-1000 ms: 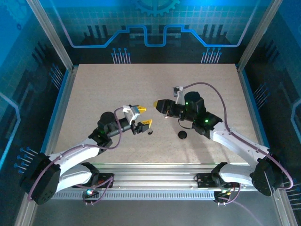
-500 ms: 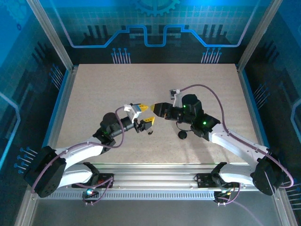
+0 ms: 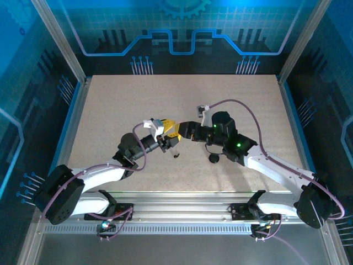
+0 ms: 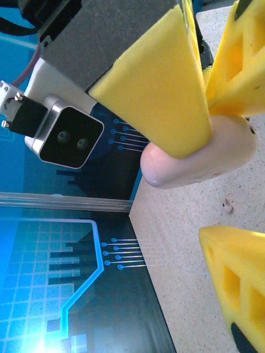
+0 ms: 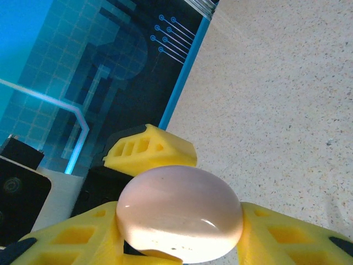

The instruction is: Insert wireless bluetooth earbuds into charging case

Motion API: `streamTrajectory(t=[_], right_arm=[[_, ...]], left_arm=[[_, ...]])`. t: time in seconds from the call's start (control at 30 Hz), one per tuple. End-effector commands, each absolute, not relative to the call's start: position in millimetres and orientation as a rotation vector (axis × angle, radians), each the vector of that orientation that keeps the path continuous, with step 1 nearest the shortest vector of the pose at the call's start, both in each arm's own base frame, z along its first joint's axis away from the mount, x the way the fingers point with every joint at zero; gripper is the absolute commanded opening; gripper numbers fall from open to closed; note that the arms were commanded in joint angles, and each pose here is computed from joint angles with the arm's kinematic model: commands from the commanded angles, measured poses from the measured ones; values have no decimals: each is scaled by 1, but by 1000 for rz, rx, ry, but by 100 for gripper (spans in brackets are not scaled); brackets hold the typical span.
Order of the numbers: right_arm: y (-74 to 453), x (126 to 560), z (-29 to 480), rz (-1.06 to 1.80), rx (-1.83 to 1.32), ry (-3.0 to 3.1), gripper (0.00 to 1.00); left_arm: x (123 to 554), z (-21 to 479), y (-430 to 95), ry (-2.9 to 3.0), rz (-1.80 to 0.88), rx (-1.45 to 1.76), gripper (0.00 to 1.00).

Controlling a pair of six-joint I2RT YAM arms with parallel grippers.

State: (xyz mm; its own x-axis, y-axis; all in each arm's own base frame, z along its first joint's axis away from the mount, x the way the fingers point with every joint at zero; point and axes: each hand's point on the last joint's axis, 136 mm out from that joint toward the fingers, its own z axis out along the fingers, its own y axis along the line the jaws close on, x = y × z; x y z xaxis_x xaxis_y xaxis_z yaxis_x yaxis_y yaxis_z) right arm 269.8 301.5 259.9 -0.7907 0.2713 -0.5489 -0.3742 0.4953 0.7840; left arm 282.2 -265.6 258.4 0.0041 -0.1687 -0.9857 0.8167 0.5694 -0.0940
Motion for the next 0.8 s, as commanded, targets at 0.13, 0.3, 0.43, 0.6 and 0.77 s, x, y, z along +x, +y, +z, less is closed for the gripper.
streamTrajectory(t=[0.13, 0.3, 0.43, 0.6, 0.77], right_arm=[[311, 268, 273, 1351, -102, 2072, 50], [312, 267, 272, 1351, -105, 2075, 50], [313, 267, 281, 1349, -124, 2057, 50], [312, 266, 284, 1334, -154, 2048, 59], [292, 259, 296, 1181, -259, 2015, 78]], left_arm=[[279, 272, -272, 1295, -867, 625, 38], [277, 270, -275, 1302, -873, 644, 28], [276, 267, -275, 1315, -877, 660, 23], [275, 269, -275, 1335, -880, 662, 18], [272, 270, -275, 1349, -895, 667, 17]])
